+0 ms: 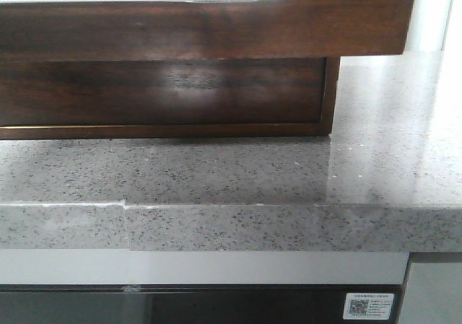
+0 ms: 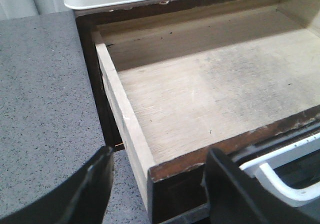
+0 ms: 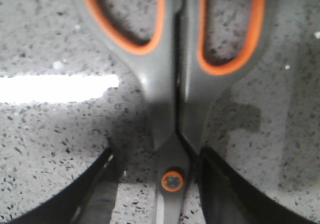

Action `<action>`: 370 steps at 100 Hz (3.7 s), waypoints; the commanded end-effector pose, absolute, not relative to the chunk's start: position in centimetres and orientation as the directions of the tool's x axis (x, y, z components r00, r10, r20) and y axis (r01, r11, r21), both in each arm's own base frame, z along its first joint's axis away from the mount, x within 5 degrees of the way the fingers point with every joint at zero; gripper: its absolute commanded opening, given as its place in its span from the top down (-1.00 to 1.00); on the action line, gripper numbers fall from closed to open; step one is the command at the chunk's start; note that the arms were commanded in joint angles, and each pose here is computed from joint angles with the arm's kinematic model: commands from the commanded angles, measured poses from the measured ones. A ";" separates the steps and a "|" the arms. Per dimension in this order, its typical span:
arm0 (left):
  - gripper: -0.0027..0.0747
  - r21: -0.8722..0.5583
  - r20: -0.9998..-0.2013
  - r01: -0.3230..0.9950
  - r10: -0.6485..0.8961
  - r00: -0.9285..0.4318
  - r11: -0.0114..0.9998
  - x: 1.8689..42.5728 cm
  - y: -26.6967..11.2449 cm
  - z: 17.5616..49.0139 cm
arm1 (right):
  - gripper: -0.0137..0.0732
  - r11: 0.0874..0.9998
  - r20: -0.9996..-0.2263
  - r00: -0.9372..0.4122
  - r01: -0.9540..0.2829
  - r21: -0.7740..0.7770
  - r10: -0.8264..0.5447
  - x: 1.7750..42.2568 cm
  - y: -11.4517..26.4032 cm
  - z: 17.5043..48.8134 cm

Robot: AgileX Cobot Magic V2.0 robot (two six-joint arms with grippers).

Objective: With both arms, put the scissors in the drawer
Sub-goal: 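Lower the right gripper over the grey-and-orange scissors and grasp them, then lift the scissors with the right gripper and carry them over the drawer, then lower the scissors into the drawer and open the right gripper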

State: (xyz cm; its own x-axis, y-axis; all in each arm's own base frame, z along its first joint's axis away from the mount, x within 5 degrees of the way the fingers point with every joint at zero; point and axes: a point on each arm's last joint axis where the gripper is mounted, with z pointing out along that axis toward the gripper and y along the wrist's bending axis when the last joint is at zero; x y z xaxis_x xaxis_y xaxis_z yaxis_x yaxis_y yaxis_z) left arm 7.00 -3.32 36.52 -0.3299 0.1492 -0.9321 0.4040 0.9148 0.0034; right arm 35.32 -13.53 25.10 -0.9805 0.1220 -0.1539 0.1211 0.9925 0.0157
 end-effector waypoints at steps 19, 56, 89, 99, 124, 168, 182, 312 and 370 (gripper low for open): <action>-0.07 -0.021 -0.960 0.394 0.091 -0.264 0.919 7.4 -3.4 37.9 | 0.23 0.995 -0.210 -0.973 0.098 -0.002 0.096 35.0 -13.4 27.9; -0.07 -0.020 -0.958 0.396 0.096 -0.271 0.918 7.4 -3.4 37.8 | 0.69 0.997 -0.199 -0.977 0.078 -0.002 0.076 34.8 -13.3 28.0; -0.07 -0.017 -0.958 0.394 0.099 -0.270 0.919 7.4 -3.4 37.8 | 0.69 0.996 -0.421 -0.907 0.058 -0.065 0.026 32.0 -11.1 36.3; -0.07 -0.017 -0.958 0.394 0.099 -0.270 0.919 7.4 -3.4 37.8 | 0.69 0.994 -0.527 -0.849 0.030 -0.104 -0.030 30.5 -9.4 40.3; -0.07 -0.017 -0.958 0.394 0.099 -0.270 0.919 7.4 -3.4 37.8 | 0.69 0.975 -0.758 -0.616 -0.095 -0.200 -0.215 25.4 -3.2 49.7; -0.07 -0.017 -0.958 0.394 0.099 -0.270 0.919 7.4 -3.4 37.8 | 0.69 0.615 -0.808 -0.034 -0.668 -0.419 -0.588 19.7 9.1 54.1; -0.07 -0.017 -0.958 0.394 0.099 -0.270 0.919 7.4 -3.4 37.8 | 0.69 0.443 -0.740 0.076 -0.759 -0.478 -0.668 20.5 12.4 52.7; -0.07 -0.014 -0.958 0.394 0.101 -0.270 0.919 7.4 -3.4 37.8 | 0.16 0.047 -0.422 0.162 -0.895 -0.443 -0.892 27.7 19.6 43.2; -0.07 -0.014 -0.958 0.394 0.101 -0.270 0.919 7.4 -3.4 37.8 | 0.16 0.736 -0.756 -0.354 -0.634 -0.240 -0.551 21.3 10.2 50.7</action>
State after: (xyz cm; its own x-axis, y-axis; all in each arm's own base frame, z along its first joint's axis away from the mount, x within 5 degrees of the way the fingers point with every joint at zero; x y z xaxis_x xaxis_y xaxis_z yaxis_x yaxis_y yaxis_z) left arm 7.01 -3.31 36.52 -0.3294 0.1503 -0.9322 0.4032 0.9151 0.0051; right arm 22.85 12.54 49.91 -0.3043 -0.6369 -0.7083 -0.7148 0.6442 -0.2722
